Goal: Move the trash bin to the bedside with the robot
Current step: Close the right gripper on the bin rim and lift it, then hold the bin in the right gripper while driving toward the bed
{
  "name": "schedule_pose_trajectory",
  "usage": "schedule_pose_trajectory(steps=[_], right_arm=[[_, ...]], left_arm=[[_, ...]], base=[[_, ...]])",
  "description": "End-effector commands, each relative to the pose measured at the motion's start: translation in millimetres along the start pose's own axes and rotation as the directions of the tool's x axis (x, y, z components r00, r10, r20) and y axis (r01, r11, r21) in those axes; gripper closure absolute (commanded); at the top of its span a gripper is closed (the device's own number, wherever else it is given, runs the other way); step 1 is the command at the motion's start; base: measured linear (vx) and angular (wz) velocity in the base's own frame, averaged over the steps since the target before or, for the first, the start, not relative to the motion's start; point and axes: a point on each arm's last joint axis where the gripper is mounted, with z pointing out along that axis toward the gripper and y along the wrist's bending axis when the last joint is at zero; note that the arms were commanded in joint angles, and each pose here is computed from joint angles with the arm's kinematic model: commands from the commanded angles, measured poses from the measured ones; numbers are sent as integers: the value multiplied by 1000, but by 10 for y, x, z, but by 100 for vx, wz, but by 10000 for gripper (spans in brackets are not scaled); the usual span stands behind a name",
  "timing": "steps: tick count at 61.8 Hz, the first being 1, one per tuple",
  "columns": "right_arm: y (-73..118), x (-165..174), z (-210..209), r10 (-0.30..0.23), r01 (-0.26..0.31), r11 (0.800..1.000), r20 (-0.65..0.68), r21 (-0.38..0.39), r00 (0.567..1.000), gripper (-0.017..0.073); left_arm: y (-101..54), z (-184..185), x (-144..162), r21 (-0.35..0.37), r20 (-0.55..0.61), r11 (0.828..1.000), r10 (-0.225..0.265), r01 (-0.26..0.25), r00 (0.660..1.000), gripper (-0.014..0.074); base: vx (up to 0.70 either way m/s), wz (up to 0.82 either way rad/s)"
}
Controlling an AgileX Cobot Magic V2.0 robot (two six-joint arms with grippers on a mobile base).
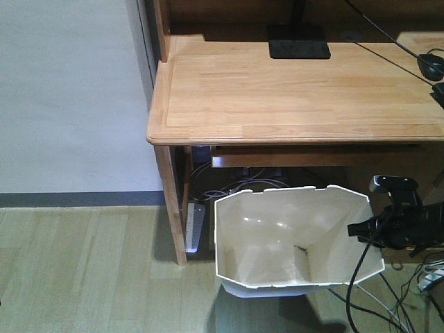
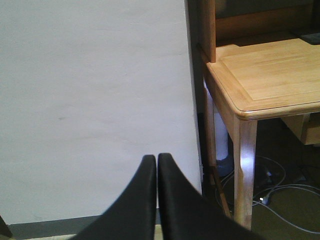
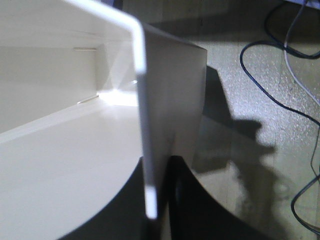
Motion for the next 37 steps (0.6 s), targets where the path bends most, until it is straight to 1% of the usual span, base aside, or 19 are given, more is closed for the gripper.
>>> schedule_pose_trajectory(steps=[1, 13, 20, 26, 37], right_arm=[[216, -246, -218, 29, 6, 981, 177, -196, 984, 566], [345, -295, -271, 44, 38, 940, 232, -338, 972, 566], [389, -311, -293, 51, 51, 921, 250, -386, 967, 566], [403, -316, -301, 53, 56, 914, 256, -401, 965, 566], [403, -316, -301, 53, 56, 914, 256, -401, 965, 566]], left_arm=[[-17, 17, 23, 13, 55, 1000, -12, 11, 998, 599], [-17, 17, 23, 13, 55, 1000, -12, 11, 998, 599], [-17, 17, 23, 13, 55, 1000, -12, 11, 998, 599], [-17, 17, 23, 13, 55, 1000, -12, 11, 998, 599], [-17, 17, 23, 13, 55, 1000, -12, 11, 998, 599]], base=[[0, 0], [0, 0], [0, 0], [0, 0], [0, 0]])
